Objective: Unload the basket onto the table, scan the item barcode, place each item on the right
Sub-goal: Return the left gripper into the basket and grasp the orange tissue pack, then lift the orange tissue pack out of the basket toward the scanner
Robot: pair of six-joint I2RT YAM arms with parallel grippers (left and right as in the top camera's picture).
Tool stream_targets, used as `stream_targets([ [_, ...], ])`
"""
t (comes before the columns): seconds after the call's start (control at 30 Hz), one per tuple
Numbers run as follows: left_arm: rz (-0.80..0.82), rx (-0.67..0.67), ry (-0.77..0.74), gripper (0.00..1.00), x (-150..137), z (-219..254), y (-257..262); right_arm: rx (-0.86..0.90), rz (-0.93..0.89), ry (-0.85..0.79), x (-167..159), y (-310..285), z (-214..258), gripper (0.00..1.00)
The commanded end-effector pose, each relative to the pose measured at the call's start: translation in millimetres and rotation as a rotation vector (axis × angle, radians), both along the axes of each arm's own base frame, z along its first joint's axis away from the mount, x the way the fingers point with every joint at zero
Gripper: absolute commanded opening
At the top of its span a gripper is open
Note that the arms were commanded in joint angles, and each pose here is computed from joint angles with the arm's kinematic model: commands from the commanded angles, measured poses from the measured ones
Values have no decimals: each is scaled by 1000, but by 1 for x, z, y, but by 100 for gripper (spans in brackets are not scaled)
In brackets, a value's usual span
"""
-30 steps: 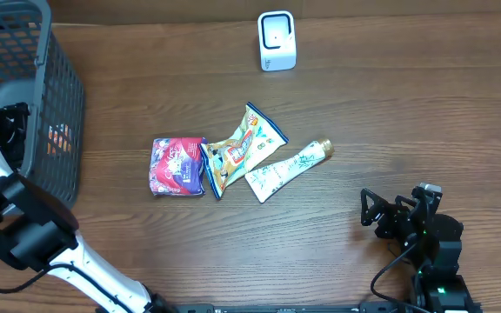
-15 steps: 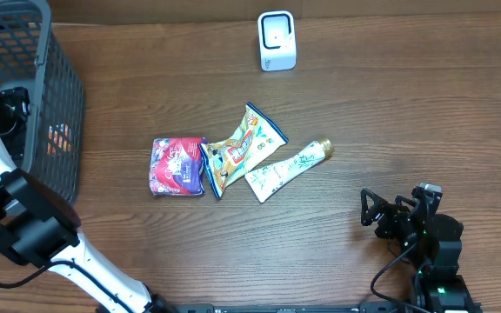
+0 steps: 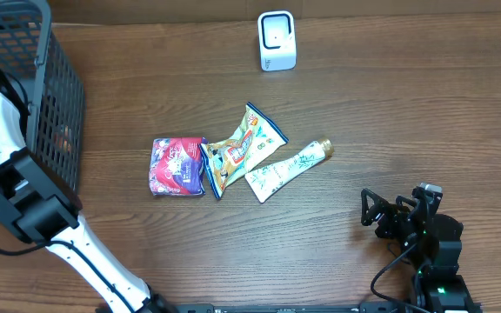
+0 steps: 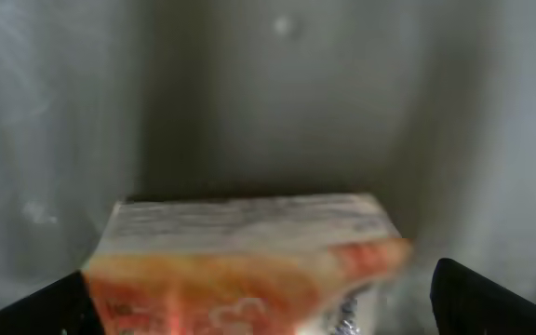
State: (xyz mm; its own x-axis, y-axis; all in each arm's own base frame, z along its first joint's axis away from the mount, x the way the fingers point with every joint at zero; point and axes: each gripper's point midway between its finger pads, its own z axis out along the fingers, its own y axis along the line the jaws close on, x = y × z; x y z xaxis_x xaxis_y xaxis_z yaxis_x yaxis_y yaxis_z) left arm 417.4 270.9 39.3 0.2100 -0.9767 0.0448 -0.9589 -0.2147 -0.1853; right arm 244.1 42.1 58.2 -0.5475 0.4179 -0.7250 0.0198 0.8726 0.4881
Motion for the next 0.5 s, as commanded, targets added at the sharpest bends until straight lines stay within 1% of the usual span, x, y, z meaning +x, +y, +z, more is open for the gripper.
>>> stream_targets([
  [0.0,11,-13,-17,100,8,-7,0,-4,-10,8,-1,-2,-4,100],
  [0.17,12,-7,-18,100,8,-7,2,-6,-14,11,-2,-3,-5,100],
  [0.23,7,-7,-17,84,8,-7,1,-7,-15,11,-2,-3,-5,100],
  [0.27,7,-9,-16,78,7,-7,1,-8,-17,11,-1,-3,-5,100],
  [0.33,4,-11,-11,72,6,-8,0,-8,-17,12,-2,-3,-5,100],
  [0.43,-3,-17,-2,66,4,-8,-1,-8,-17,12,-2,-3,-5,100],
  [0.47,-3,-18,0,61,3,-8,-2,-8,-17,12,-2,-3,-5,100],
])
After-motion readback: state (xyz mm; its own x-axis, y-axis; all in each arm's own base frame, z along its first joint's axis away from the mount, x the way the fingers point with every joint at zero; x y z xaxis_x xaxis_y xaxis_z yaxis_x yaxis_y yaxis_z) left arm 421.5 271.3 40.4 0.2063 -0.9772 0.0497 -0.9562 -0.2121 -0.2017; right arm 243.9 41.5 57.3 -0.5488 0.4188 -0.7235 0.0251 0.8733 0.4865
